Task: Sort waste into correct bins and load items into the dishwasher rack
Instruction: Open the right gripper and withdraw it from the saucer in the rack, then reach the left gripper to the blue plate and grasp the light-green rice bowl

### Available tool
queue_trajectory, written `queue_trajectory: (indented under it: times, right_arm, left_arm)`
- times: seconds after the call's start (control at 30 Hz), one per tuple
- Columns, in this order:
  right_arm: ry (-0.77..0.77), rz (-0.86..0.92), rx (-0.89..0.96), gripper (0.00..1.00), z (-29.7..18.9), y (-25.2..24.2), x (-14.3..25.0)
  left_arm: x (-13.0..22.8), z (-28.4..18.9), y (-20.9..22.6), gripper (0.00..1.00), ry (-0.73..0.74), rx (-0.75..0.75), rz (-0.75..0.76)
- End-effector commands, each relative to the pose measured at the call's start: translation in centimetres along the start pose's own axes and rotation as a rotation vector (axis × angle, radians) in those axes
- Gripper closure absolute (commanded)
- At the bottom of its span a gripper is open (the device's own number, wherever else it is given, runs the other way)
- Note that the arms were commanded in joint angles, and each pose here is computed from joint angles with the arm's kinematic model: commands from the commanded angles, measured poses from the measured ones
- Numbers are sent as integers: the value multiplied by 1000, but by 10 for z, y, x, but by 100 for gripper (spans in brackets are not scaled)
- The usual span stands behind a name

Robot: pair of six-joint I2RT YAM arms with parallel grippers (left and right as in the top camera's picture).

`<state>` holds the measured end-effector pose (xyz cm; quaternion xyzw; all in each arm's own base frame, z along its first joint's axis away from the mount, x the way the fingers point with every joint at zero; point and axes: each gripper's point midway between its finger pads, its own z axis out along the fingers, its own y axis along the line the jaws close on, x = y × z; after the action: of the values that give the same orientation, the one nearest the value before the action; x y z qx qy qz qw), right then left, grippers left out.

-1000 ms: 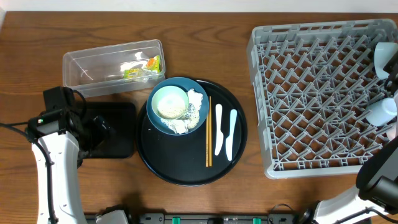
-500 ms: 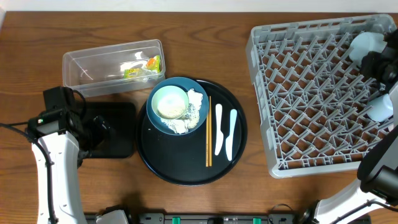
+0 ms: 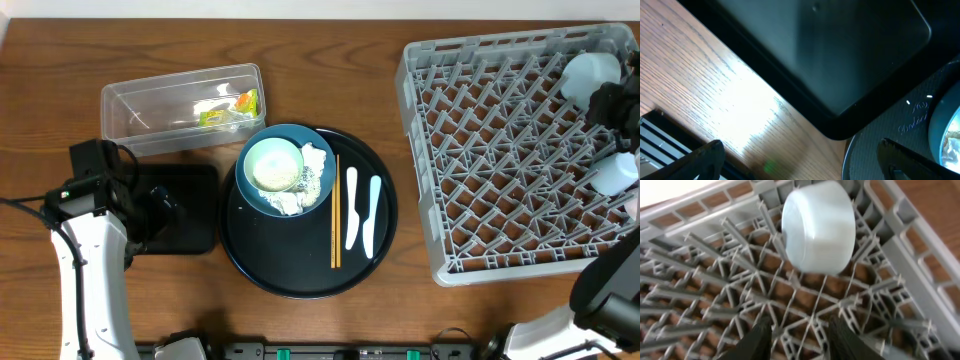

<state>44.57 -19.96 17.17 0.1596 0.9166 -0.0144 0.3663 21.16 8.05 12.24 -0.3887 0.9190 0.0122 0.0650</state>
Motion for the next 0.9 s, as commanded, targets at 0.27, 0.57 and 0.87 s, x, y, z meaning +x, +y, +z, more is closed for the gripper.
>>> queue_trajectory:
  times: [0.27,0.57,0.87]
  right_arm:
    - [112,-101,-192,62,-63,94,28]
    - [273,-403,-437,55,-86,236,95]
    - [309,-552,-549,51,-111,329,144]
  left_arm:
    - [0,1,3,2,0,-10,-6]
    - [0,1,3,2,0,-10,-6]
    - [0,1,3,2,1,-10,-6]
